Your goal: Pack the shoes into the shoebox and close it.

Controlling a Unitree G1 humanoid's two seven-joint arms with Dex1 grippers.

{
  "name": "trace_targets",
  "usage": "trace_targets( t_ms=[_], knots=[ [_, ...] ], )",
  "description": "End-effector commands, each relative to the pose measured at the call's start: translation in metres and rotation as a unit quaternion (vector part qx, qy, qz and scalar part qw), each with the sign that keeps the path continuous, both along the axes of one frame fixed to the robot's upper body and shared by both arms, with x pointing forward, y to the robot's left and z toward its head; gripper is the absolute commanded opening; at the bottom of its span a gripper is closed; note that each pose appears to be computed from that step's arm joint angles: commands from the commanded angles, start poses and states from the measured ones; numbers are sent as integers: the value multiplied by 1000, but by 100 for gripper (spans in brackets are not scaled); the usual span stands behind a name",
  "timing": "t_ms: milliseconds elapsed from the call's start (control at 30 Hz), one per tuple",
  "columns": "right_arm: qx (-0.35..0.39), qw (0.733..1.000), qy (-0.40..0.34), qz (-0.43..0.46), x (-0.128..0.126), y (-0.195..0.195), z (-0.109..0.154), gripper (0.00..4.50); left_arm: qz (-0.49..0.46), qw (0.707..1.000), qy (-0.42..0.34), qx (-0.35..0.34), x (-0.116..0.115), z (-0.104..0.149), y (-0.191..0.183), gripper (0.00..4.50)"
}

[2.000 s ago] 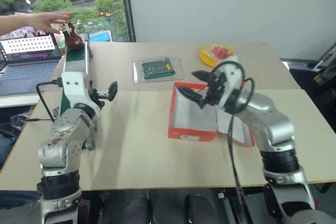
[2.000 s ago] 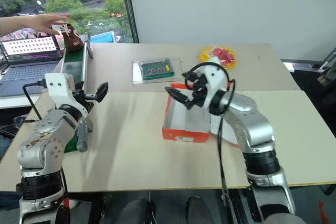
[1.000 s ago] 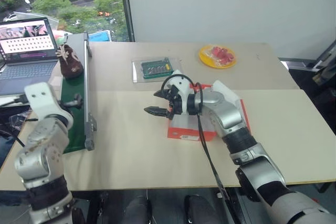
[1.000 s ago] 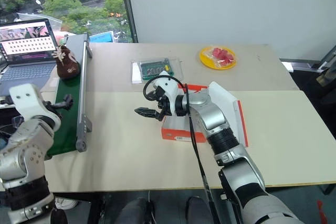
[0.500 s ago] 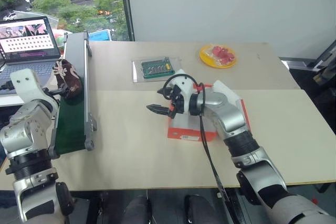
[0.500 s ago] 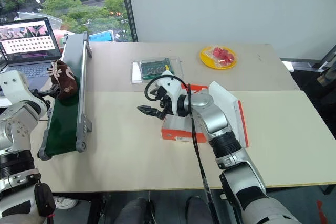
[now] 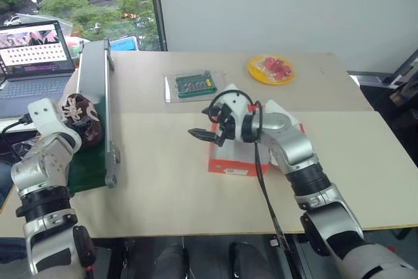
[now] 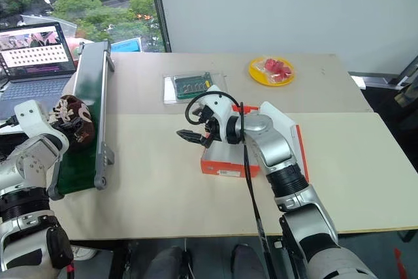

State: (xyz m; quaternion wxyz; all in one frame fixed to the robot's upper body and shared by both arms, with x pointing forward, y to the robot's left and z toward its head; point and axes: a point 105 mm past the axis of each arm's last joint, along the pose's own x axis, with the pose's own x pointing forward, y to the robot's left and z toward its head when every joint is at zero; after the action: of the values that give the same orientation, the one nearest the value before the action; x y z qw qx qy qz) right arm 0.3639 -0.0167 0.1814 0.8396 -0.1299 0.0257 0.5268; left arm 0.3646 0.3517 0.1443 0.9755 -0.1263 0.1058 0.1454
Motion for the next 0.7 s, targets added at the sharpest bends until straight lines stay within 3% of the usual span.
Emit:
trace_targets(
  t_ms=[33,133,200,300,400,567,700],
  knots=[
    [21,999,-28,11,-5,1,22,450,-5,1000,-20,-8,1,7,-7,159],
    [20,999,-28,11,-6,2,22,450,-2,1000,-30,-6,1,13,-8,59],
    [19,999,-28,12,-6,2,22,450,1,999,-39,1,2,20,-8,22],
    [19,999,-28,13,-6,3,22,450,0,997,-72,-3,5,39,-13,15],
    [34,999,-23,11,-6,3,29,450,-50,988,-139,-50,17,73,-44,15],
    [161,985,55,-12,-1,-4,60,450,-189,958,-180,-118,29,105,-122,15],
    [225,969,101,-19,0,-8,73,450,-306,926,-176,-130,29,119,-186,15]
  ],
)
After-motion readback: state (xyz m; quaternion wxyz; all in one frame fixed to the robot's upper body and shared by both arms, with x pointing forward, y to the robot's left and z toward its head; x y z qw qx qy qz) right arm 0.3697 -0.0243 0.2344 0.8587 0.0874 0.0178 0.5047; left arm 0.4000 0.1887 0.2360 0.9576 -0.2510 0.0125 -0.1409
